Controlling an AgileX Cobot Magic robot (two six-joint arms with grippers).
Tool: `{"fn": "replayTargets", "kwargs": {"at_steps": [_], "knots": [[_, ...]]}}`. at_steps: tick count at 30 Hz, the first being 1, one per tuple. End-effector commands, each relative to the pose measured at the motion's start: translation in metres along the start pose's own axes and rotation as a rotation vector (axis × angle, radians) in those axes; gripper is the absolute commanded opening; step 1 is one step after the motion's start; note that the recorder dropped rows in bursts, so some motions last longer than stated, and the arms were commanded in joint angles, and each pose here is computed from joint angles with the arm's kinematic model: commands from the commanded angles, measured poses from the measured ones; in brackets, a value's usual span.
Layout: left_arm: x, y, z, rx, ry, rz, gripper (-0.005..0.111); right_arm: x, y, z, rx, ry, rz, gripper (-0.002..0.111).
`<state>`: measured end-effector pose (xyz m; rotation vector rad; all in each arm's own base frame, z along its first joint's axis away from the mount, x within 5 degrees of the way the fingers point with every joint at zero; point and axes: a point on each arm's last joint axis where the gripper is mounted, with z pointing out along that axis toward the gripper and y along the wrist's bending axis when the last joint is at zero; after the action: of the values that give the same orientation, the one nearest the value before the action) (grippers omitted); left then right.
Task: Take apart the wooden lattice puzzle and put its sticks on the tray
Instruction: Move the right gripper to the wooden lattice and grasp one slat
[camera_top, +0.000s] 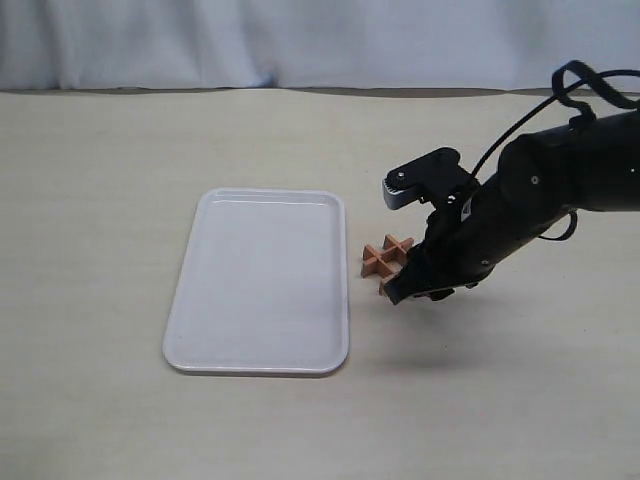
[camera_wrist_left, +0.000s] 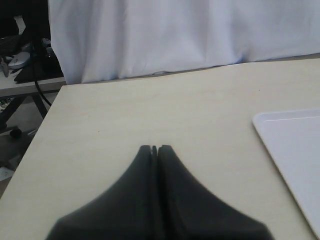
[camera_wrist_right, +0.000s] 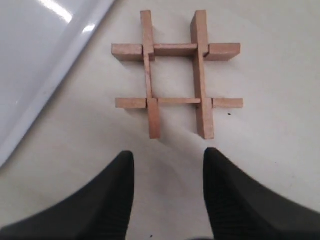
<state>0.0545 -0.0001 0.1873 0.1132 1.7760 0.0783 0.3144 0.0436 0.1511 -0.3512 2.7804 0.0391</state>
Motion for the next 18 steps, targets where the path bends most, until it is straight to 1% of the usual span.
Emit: {"fn": "replayTargets", "kwargs": {"at_steps": [1, 7, 12, 17, 18], "knots": [[0.0, 0.0, 0.0, 0.003, -0.012, 0.002, 0.0, -0.004, -0.004, 0.009, 0.03, -0.023, -0.005, 0.044], [0.0, 0.0, 0.0, 0.003, -0.012, 0.002, 0.0, -0.003, -0.006, 0.024, 0.042, -0.015, -0.03, 0.044], [0.0, 0.0, 0.0, 0.003, -0.012, 0.002, 0.0, -0.005, -0.007, 0.027, 0.047, -0.039, -0.036, 0.043], [0.0, 0.0, 0.0, 0.003, -0.012, 0.002, 0.0, -0.006, -0.007, 0.027, 0.053, -0.055, -0.046, 0.031], [0.0, 0.0, 0.0, 0.003, -0.012, 0.002, 0.0, -0.007, -0.007, 0.027, 0.053, -0.057, -0.046, 0.032]]}}
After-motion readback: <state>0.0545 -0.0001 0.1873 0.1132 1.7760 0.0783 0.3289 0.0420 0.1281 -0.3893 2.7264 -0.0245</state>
